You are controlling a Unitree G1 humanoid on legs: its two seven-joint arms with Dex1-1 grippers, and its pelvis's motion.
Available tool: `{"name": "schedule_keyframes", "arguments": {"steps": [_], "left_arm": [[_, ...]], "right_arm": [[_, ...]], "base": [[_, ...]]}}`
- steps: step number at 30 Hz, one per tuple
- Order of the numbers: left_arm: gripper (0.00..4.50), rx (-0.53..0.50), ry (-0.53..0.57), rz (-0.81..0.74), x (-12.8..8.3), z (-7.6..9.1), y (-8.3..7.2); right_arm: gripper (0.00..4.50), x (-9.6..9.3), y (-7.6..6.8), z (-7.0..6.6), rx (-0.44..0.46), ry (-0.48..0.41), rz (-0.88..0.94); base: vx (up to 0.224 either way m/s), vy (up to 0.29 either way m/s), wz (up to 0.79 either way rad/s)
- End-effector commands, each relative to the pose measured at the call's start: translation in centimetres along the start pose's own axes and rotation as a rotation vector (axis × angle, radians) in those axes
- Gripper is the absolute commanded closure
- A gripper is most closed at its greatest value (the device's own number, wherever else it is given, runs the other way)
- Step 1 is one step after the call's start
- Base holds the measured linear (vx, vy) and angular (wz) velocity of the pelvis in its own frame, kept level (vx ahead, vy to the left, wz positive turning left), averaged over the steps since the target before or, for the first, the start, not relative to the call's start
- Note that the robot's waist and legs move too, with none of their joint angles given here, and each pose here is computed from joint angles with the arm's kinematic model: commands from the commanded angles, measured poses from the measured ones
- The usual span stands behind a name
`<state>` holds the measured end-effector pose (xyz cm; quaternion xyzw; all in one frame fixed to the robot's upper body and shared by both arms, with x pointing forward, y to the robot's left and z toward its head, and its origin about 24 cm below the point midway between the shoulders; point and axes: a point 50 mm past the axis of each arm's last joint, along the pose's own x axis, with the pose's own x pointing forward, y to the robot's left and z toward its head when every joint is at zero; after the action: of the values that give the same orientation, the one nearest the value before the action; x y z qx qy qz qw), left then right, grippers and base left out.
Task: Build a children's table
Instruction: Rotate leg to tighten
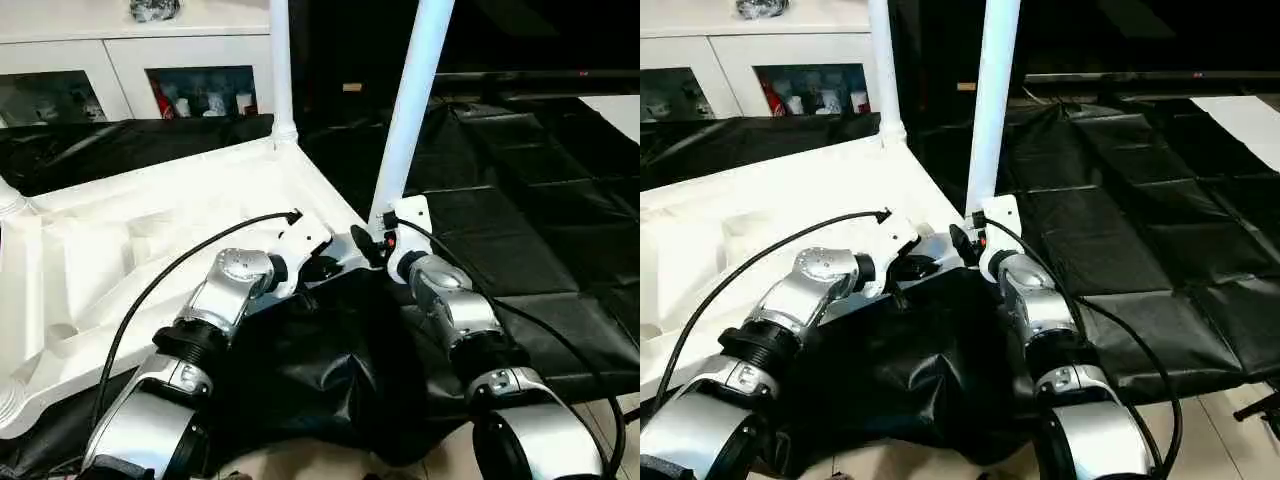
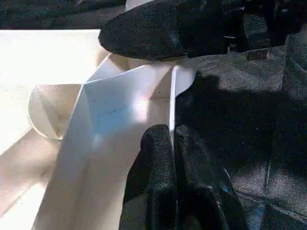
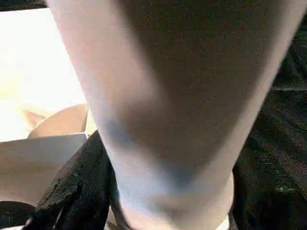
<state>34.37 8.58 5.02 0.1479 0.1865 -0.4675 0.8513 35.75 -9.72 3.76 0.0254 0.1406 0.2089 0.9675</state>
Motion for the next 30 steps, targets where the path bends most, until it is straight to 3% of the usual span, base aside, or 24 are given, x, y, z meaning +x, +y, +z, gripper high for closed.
{"name": "schedule_keyframes", "arguments": {"steps": [1,9,11,16,24,30], "left_arm": [[4.5,0.019,-0.139,-0.072,1.3,2.7,-1.5],[4.5,0.075,-0.135,-0.169,0.1,1.9,-1.2],[4.5,0.1,-0.124,-0.219,-0.6,1.6,-1.0],[4.5,0.14,-0.091,-0.279,-1.7,0.9,-0.7],[4.5,0.164,-0.054,-0.34,-3.2,0.0,-0.1],[4.5,0.167,-0.044,-0.36,-3.4,-0.4,-0.2]], "right_arm": [[1.03,0.8,4.2,-0.7,-0.003,0.041,0.221],[0.86,-0.6,3.3,0.0,-0.165,-0.007,0.414],[0.86,-1.7,2.6,0.1,-0.256,-0.014,0.511],[0.86,-3.4,1.1,0.2,-0.344,0.006,0.621],[0.86,-5.6,-0.3,0.5,-0.372,0.049,0.758],[1.5,-5.8,-0.2,0.5,-0.372,0.07,0.783]], "base": [[0.0,0.0,0.0],[0.0,0.0,0.0],[0.0,0.0,0.0],[0.0,0.0,0.0],[0.0,0.0,0.0],[0.0,0.0,0.0]]}}
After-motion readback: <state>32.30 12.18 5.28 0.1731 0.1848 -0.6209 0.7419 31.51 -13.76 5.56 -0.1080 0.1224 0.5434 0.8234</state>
